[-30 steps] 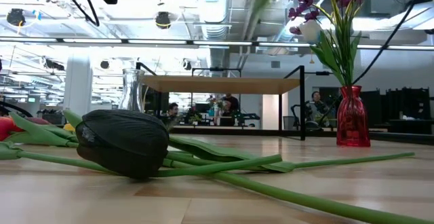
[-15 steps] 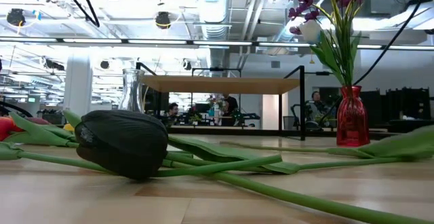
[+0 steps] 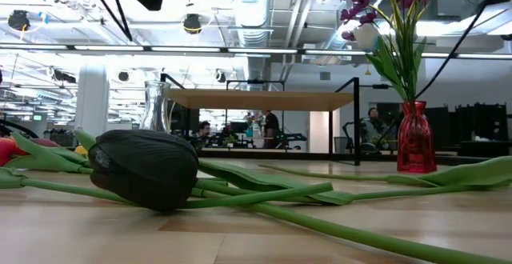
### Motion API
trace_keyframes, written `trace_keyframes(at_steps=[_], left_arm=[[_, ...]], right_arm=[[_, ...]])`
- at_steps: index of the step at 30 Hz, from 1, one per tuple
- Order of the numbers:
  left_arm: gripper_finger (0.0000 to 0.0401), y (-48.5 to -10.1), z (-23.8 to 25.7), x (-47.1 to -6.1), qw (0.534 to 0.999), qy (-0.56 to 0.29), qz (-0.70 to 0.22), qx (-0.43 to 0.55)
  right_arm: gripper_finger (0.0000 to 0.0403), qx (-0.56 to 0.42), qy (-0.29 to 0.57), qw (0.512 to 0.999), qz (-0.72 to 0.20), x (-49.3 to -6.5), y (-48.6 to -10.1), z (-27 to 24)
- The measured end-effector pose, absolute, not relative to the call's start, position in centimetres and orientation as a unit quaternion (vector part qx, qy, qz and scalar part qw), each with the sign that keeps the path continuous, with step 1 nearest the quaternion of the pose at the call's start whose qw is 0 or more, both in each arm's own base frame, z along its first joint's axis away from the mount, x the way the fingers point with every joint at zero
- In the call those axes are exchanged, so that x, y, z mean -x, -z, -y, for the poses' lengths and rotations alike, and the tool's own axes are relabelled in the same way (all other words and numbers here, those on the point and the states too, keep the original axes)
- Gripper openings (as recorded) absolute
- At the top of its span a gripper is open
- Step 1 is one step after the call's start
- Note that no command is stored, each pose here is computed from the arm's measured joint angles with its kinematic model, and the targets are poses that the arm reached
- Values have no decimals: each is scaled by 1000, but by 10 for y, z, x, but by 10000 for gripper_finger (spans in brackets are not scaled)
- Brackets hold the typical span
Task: Pick and place flowers into a vace then onto a shelf
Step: Put the pink flower into the red vase
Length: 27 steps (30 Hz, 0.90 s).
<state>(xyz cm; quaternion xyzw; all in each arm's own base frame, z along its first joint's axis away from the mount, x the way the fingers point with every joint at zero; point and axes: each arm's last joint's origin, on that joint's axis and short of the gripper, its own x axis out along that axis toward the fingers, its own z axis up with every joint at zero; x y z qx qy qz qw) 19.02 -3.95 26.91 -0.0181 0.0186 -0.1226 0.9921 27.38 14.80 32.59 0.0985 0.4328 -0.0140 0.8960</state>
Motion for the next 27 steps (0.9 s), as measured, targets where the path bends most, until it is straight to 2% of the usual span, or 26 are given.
trace_keyframes(at_steps=[16, 27], left_arm=[[185, -271, 39, -191, 993, 118, -7, 14], [185, -260, 39, -191, 991, 113, -65, 18]], right_arm=[[8, -95, 15, 899, -427, -274, -327, -148], [8, -81, 38, 906, -414, -274, -328, -147]])
